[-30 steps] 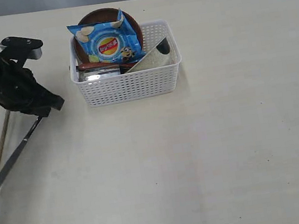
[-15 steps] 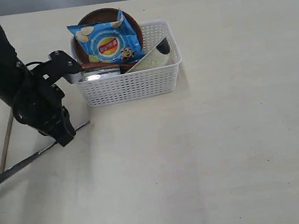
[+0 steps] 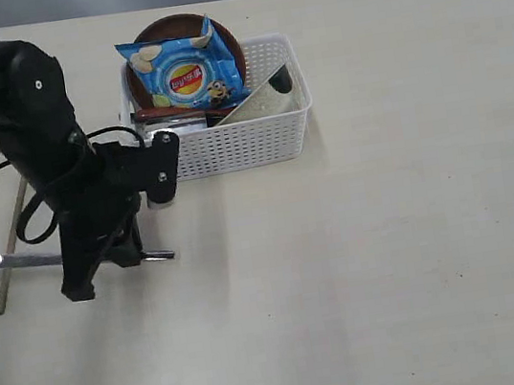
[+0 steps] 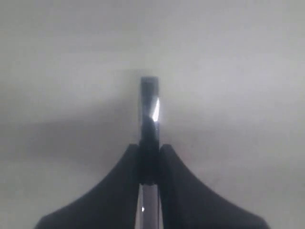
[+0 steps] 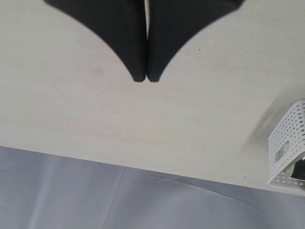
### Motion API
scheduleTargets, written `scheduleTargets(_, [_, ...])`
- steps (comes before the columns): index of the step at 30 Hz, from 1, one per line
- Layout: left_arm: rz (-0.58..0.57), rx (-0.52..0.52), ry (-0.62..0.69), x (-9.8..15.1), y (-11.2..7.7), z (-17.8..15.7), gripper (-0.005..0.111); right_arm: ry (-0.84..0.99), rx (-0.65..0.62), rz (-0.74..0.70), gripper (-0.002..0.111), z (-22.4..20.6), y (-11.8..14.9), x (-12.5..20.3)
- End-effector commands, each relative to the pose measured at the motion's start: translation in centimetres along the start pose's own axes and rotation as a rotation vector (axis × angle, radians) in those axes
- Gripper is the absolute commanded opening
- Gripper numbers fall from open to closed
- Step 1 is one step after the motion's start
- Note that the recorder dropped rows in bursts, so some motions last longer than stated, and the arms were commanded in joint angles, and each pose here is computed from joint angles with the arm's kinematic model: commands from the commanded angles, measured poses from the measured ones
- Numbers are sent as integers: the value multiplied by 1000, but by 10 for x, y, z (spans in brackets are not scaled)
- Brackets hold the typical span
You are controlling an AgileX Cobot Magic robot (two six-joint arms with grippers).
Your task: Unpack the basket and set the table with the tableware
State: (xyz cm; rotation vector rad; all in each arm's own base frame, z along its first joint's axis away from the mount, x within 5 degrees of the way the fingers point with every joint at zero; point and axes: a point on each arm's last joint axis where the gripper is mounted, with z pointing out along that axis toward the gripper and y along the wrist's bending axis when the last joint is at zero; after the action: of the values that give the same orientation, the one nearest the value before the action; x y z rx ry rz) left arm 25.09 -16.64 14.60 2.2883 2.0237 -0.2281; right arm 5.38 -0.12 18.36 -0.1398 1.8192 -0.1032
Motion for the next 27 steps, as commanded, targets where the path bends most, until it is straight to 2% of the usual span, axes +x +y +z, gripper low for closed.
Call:
scheduleTargets(1, [167, -3, 39, 0, -3, -2, 0, -3, 3, -5, 0, 0, 0, 1])
scheduleTargets(8, [388, 5, 73, -13, -11, 2, 0, -3, 3, -5, 0, 0, 0, 1])
scheduleTargets(19, [751, -31, 224, -45, -30, 8, 0, -3, 3, -5, 0, 0, 0, 1])
scheduleTargets(23, [834, -36, 268, -51, -35, 9, 0, -3, 3, -5, 0, 0, 0, 1])
scheduleTargets(27, [894, 2, 304, -51, -39, 9, 0, -3, 3, -5, 0, 0, 0, 1])
